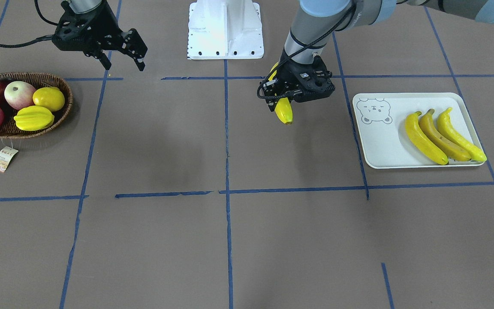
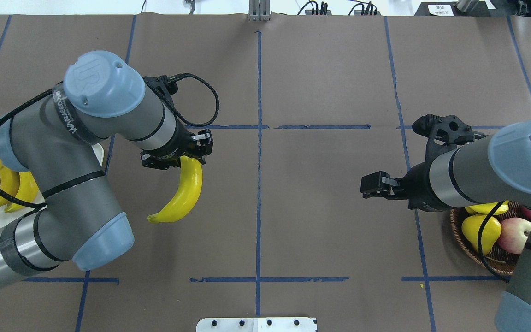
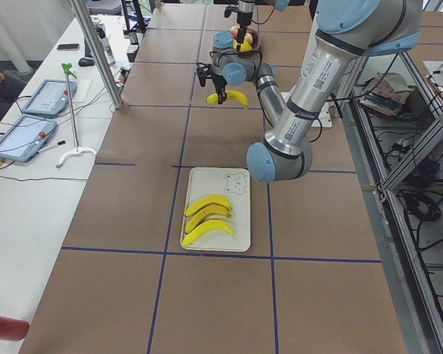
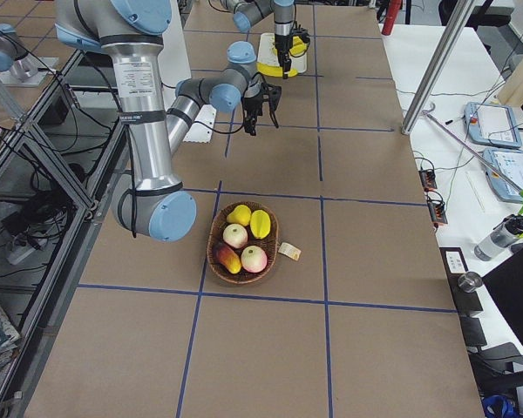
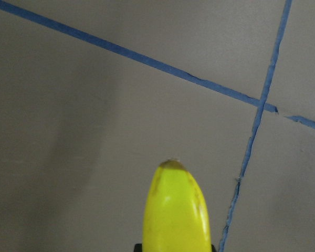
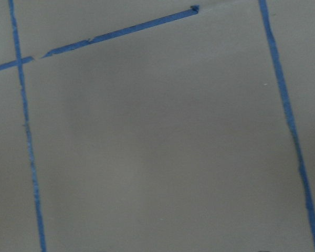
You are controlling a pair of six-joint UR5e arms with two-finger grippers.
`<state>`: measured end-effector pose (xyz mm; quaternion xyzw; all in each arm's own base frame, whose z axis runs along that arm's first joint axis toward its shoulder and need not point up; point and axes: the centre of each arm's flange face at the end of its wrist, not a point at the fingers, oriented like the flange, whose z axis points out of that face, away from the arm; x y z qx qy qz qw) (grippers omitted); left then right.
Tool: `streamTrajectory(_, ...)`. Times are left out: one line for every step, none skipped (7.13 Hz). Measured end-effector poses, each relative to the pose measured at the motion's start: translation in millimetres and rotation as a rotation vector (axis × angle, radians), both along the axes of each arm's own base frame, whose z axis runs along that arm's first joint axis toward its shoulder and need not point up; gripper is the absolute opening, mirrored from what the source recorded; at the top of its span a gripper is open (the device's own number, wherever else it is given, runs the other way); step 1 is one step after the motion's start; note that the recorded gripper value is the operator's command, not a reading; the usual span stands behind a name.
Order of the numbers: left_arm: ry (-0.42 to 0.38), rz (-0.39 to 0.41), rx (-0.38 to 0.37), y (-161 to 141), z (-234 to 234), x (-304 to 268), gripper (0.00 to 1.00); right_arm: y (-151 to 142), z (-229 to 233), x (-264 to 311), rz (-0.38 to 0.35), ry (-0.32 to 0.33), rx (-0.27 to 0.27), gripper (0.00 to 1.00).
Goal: Transfer all bananas from basket to plate
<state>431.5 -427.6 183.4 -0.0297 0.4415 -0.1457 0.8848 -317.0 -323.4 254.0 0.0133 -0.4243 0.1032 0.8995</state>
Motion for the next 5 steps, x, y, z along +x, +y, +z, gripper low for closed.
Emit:
streamTrajectory(-0.050, 0.020, -0.003, -0.2, 4.4, -5.7, 0.00, -1.0, 3.4, 11.8, -0.048, 0.063, 0.029, 1.00)
streamTrajectory(-0.107, 0.041, -0.003, -6.4, 12.4, -15.4, 0.00, -7.4, 11.5, 26.3, -0.089, 0.113, 0.062, 1.00)
streamTrajectory(-0.154, 0.039, -0.016, -16.9, 20.5, -31.9, 0.00, -15.7, 24.5, 45.3, -0.122, 0.147, 0.082, 1.00)
streamTrajectory(-0.197, 0.012, -0.049, -29.4, 29.5, -53.4, 0.00, -24.3, 42.1, 71.1, -0.166, 0.168, 0.098, 1.00)
streamTrajectory(-0.226, -0.043, -0.095, -44.3, 40.7, -77.1, 0.00, -30.0, 57.8, 94.3, -0.205, 0.177, 0.109, 1.00)
